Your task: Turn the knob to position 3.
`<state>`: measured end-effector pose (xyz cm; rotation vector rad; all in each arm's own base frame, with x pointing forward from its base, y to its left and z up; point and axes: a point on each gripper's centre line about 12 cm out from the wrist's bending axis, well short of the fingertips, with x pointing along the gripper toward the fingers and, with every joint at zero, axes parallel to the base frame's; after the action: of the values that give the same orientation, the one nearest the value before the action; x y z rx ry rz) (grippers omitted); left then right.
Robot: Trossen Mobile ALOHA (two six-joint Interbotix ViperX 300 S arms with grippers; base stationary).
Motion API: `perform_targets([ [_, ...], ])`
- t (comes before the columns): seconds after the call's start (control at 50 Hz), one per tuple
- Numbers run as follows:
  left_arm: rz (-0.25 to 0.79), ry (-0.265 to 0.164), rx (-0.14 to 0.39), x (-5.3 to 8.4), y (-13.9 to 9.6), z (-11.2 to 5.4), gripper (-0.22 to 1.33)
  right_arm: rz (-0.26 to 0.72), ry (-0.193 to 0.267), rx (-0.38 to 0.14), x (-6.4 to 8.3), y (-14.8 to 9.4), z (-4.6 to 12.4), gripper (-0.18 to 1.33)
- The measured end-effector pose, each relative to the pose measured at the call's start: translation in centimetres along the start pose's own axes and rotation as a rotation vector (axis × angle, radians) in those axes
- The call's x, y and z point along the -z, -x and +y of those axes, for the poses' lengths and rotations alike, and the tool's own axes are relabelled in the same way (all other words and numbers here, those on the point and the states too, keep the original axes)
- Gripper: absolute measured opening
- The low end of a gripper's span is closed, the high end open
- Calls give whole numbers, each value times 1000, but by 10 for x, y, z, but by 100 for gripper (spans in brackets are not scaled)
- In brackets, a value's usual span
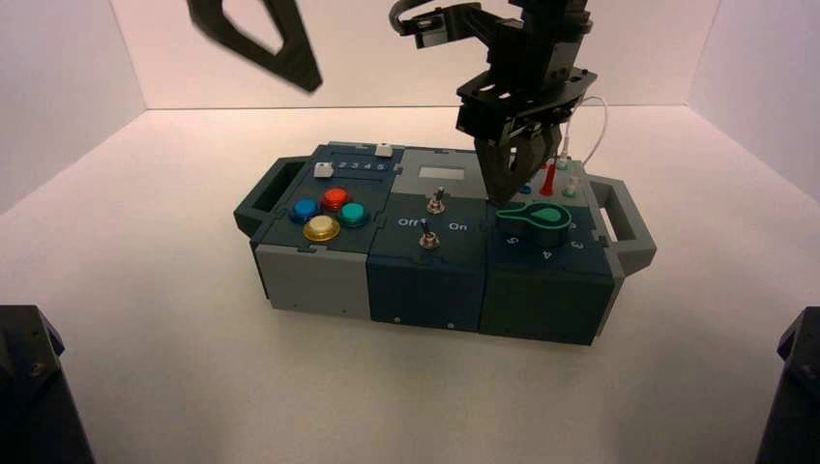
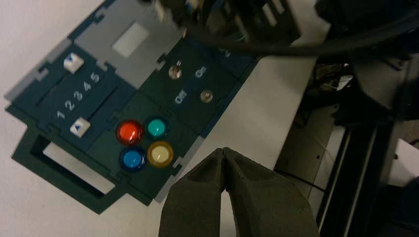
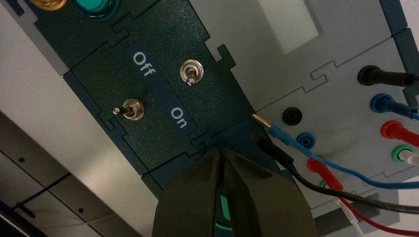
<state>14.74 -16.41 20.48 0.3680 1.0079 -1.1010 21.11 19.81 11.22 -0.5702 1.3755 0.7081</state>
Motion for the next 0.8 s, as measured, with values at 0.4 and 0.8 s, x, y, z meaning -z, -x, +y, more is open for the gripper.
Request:
perform_targets([
  [0.4,-70,27,-82,27,-6,2,-16,-9,0,4,-2,-6,-1,-14],
  [0.8,-94,25,-87,32,-3,-2,-16,38,0,-2,2,-14,-1,-14],
])
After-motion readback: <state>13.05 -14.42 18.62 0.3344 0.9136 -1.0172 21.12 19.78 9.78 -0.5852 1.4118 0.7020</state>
